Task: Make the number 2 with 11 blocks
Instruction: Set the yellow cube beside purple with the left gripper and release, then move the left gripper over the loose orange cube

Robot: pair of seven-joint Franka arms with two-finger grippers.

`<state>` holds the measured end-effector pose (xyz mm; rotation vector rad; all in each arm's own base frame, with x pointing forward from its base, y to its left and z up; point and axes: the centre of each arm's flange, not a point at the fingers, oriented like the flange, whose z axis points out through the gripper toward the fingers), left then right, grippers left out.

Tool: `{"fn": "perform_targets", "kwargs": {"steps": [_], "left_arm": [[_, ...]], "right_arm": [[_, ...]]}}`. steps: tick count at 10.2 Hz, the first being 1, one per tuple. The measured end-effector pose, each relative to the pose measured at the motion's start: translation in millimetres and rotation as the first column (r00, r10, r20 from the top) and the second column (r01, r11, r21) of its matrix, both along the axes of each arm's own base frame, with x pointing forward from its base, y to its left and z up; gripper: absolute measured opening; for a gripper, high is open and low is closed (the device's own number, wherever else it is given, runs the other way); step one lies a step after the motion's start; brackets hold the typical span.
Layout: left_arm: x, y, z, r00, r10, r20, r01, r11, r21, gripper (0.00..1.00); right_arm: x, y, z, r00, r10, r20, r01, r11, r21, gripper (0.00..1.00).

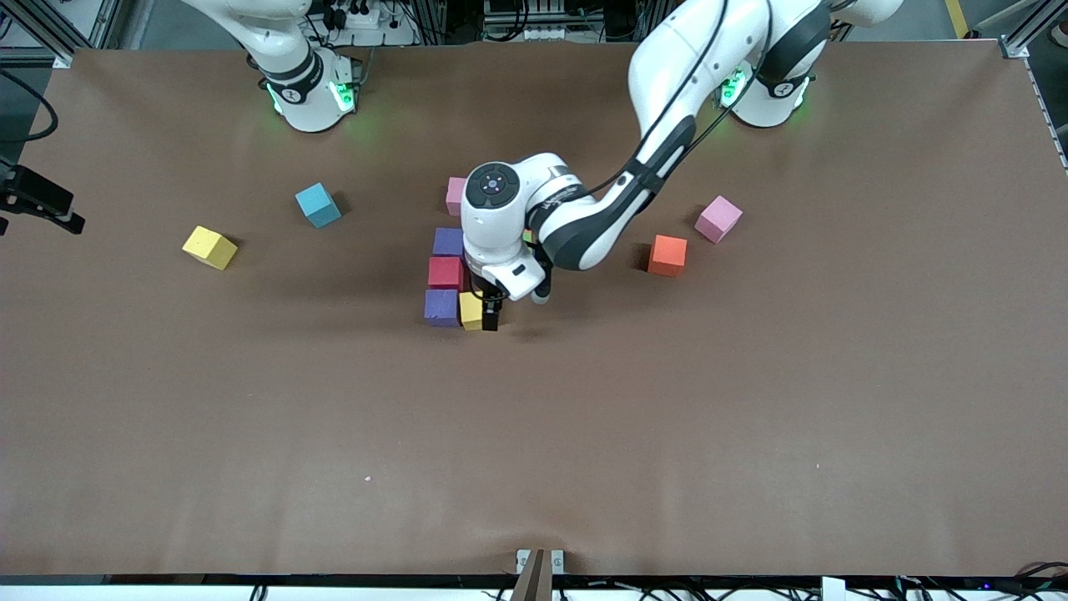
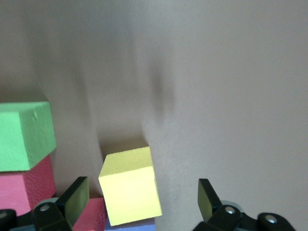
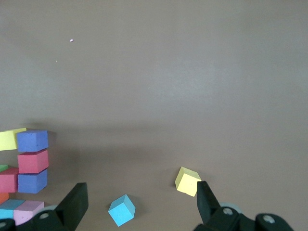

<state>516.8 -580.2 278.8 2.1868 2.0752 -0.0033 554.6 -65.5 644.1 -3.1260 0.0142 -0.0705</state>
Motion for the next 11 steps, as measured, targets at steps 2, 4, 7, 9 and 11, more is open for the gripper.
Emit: {"fn": "perform_targets", "kwargs": {"steps": [2, 4, 7, 9, 11], "left_arm": [[20, 41, 10, 0.998, -0.011, -0.066, 0.012, 1.000, 0.018, 1.00], [18, 85, 17, 0.992, -0.037, -0.123, 0.040, 0.999, 0.028, 1.00], [-21, 158, 32, 0.987, -0.072, -0.146, 0.083, 0.994, 0.066, 1.00], [-18, 218, 32, 0.987, -0.036, -0.156, 0.051, 0.995, 0.090, 1.00], [16, 285, 38, 0.988, 0.035, -0.149, -0.022, 0.996, 0.090, 1.00]], "right_arm": [[0, -1, 0, 1.000, -0.001, 0.002, 0.001, 1.000, 0.000, 1.00], [0, -3, 0, 1.000, -0.005, 0.003, 0.005, 1.000, 0.000, 1.00], [1, 1, 1, 1.000, 0.003, 0.005, -0.003, 1.000, 0.002, 1.00], [1, 2, 1, 1.000, 0.002, 0.009, -0.002, 1.000, 0.007, 1.00], [1, -1, 2, 1.000, -0.002, 0.012, 0.002, 1.000, 0.007, 1.00]]}}
